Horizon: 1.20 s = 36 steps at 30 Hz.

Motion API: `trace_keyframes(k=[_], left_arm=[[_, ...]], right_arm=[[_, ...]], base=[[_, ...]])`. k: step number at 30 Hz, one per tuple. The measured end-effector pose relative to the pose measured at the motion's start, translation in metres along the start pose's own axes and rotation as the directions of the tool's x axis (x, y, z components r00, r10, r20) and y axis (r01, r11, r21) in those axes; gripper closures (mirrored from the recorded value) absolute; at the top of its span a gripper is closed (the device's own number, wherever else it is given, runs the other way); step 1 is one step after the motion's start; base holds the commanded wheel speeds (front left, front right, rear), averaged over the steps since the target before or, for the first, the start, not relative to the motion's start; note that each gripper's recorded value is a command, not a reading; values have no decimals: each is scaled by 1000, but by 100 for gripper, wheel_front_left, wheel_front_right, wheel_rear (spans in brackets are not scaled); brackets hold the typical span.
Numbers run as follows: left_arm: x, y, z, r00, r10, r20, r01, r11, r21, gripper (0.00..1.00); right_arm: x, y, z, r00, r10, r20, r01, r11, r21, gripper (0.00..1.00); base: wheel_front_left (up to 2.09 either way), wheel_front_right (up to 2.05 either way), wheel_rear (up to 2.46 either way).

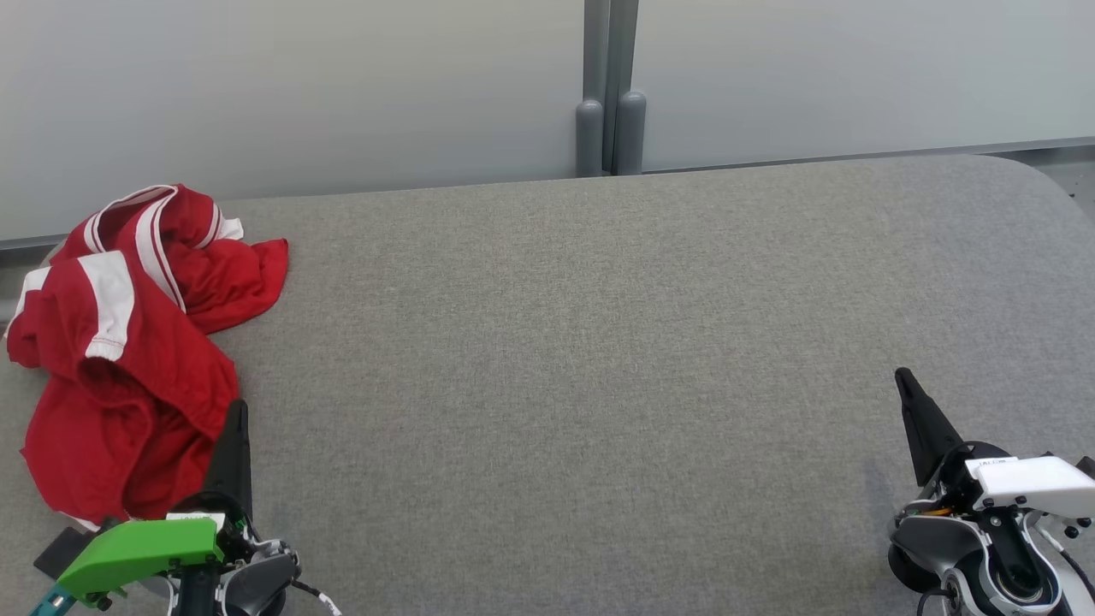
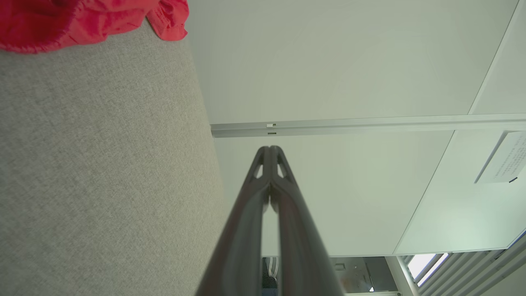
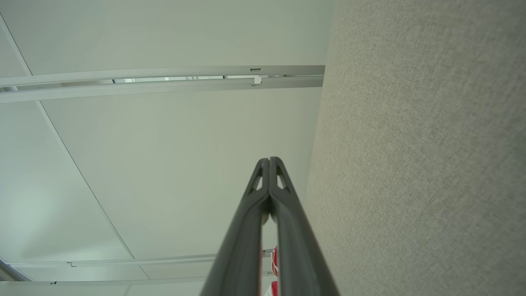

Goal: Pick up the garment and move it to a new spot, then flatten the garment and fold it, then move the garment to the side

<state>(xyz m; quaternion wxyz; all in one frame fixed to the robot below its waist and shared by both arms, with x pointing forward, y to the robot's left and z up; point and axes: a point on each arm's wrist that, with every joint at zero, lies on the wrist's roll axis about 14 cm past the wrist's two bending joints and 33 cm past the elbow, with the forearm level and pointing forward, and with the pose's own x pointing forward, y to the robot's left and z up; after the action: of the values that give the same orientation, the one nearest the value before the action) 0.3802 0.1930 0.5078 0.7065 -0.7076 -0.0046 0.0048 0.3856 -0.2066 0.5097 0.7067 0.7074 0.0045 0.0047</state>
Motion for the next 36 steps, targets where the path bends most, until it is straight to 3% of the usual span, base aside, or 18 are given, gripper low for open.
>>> trace_keyframes(k=[36], left_arm=[[0, 0, 0, 1000, 0, 0, 0, 1000, 0, 100]], right_arm=[[0, 0, 0, 1000, 0, 0, 0, 1000, 0, 100]], base=[[0, 0, 0]])
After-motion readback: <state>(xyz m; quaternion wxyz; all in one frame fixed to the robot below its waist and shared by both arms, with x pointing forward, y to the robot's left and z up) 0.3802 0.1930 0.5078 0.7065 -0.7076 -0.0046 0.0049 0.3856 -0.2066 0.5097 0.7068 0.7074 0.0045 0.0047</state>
